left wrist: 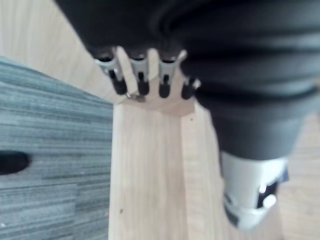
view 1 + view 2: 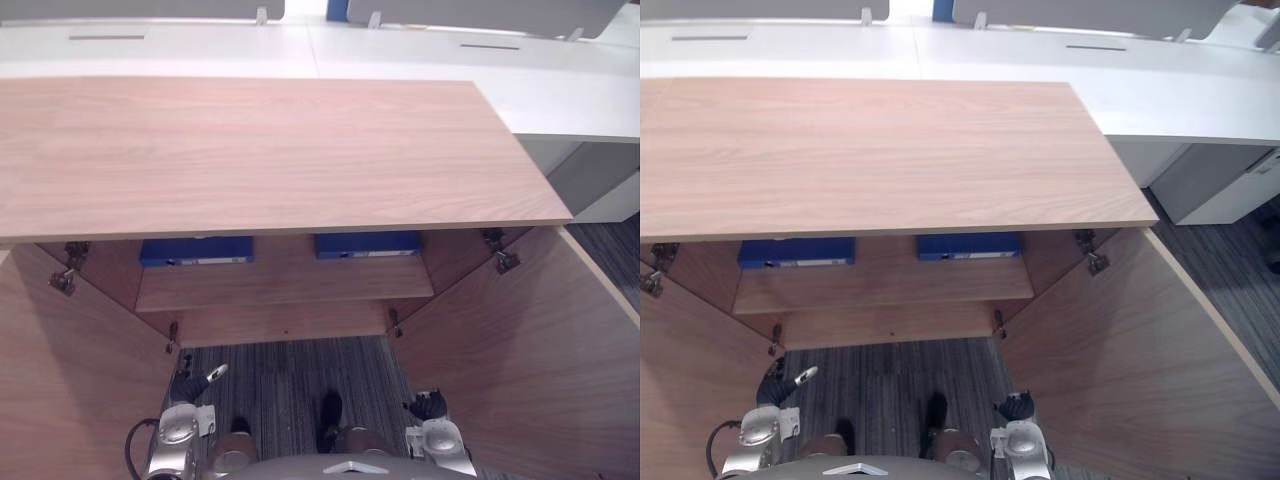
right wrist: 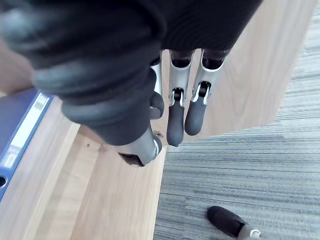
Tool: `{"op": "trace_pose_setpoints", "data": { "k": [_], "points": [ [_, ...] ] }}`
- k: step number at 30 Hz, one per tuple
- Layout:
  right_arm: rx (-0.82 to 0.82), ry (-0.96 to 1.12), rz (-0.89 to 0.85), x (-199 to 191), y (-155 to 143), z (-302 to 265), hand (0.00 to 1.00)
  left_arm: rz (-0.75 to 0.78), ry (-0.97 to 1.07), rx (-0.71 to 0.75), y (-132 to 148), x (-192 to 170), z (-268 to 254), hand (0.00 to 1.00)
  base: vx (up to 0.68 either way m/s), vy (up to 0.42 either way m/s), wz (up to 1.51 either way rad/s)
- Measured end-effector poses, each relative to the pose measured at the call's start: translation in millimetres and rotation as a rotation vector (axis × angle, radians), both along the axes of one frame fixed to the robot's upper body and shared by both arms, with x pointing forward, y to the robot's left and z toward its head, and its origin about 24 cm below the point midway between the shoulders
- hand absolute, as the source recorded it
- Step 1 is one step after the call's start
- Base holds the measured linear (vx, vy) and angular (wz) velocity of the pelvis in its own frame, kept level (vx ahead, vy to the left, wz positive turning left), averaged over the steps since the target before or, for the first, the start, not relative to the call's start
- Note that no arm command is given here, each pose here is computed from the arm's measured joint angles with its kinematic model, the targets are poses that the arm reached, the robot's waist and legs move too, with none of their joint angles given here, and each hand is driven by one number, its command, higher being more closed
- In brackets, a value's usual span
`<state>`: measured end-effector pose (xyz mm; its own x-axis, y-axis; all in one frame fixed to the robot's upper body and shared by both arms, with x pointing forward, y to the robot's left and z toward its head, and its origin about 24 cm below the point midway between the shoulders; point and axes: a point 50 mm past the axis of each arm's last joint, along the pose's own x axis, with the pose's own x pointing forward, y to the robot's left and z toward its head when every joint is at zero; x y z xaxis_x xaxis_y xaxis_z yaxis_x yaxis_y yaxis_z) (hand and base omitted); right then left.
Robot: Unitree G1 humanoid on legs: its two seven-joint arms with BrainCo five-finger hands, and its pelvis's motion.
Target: Walk over to the cabinet, pick up the folder, carry it to the office cabinet, place the folder inside the office cabinet, then close the office cabinet door
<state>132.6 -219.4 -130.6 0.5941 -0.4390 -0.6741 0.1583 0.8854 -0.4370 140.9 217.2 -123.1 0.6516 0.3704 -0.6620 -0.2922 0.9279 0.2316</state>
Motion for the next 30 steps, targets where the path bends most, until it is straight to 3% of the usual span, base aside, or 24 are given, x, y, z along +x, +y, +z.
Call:
{"op": "trace_pose_setpoints", "data": {
  "k": [8, 15, 23, 27, 30],
  "points": [
    [0.086, 0.097, -0.153, -29.9, -0.8, -16.2, 0.00, 0.030, 0.128, -0.022, 0.4, -28.0, -16.7, 0.00, -0.01, 0.041, -0.16],
    [0.104, 0.104, -0.170, -31.8, 0.7, -17.9, 0.00, 0.056, 0.180, -0.051, -5.6, -40.5, -24.1, 0.00, 0.02, 0.042, -0.17],
    [0.133, 0.030, -0.134, 6.7, 11.2, -9.4, 0.00, 0.086, 0.096, -0.057, -2.8, -15.3, -15.2, 0.00, -0.05, 0.058, -0.20],
    [0.164, 0.069, -0.122, -0.6, 24.5, -15.6, 0.00, 0.103, 0.109, -0.032, 8.1, -22.1, -15.0, 0.00, -0.02, -0.092, 0.37],
    [0.168, 0.025, -0.097, 17.3, 28.8, -9.7, 0.00, 0.104, 0.094, -0.059, 0.8, -15.3, -14.8, 0.00, -0.11, -0.172, 0.20]
  ]
}}
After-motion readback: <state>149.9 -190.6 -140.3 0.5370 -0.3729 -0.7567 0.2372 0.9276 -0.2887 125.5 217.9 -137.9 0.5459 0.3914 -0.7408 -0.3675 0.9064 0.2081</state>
